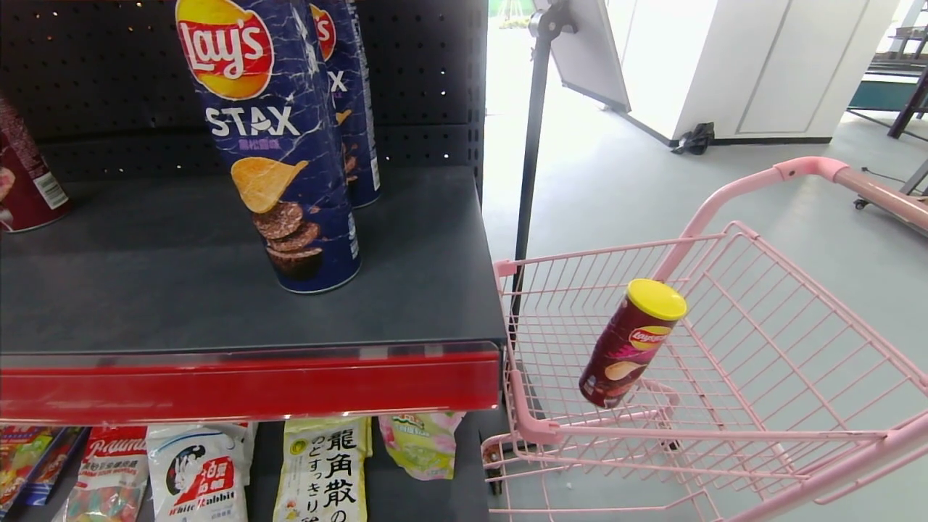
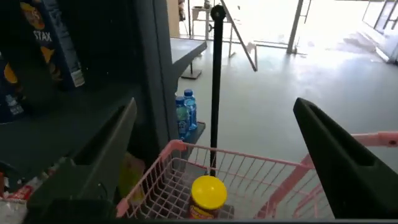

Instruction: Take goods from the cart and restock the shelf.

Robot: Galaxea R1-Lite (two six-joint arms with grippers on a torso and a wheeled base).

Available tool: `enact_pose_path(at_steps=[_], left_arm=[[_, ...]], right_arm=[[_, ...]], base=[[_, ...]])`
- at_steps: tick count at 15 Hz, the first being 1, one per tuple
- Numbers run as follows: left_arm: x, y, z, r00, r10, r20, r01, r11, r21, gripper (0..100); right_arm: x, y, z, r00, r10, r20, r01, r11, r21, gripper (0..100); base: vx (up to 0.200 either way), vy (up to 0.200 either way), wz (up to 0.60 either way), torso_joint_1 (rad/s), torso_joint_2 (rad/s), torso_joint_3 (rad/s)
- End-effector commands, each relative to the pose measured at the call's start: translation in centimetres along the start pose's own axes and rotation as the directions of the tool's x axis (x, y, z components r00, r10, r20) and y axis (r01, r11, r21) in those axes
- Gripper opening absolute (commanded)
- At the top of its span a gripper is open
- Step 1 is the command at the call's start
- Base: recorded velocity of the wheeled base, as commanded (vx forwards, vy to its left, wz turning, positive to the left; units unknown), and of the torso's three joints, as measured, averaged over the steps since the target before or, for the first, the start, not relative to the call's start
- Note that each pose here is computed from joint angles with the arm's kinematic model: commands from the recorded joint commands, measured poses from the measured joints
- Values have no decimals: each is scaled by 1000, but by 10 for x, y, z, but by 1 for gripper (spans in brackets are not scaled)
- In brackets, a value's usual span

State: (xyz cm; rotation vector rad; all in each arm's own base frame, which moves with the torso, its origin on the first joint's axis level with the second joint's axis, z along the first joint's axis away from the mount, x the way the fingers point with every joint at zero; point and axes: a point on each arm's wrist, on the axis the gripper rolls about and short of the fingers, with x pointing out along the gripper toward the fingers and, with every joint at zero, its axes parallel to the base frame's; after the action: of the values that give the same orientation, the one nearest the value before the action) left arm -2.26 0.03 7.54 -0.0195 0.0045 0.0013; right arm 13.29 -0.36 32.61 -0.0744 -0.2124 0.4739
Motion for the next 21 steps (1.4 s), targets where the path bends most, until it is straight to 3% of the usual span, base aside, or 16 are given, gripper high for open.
enact_pose_path(at_steps=[1,3,7,9,21], left_arm=[[0,0,0,1000,0,1,0,1000,0,100],[0,0,0,1000,0,0,0,1000,0,100],[0,0,0,1000,0,1,0,1000,0,100],[0,0,0,1000,0,0,0,1000,0,100],[0,0,0,1000,0,0,0,1000,0,100]], right_arm=[[36,-51,-89,978,114,-173,-103,992,72,100],[51,-57,-117,961,185,-205,-174,982,70,100],[77,-89,-195,919,294,-264,-298,954,26,100],[86,-91,-218,896,344,-282,-350,936,28,100],[104,-60,-269,797,518,-311,-500,854,143,100]], base=[[0,0,0,0,0,0],[0,0,0,0,0,0],[0,0,0,0,0,0],[0,0,0,0,0,0],[0,0,0,0,0,0]])
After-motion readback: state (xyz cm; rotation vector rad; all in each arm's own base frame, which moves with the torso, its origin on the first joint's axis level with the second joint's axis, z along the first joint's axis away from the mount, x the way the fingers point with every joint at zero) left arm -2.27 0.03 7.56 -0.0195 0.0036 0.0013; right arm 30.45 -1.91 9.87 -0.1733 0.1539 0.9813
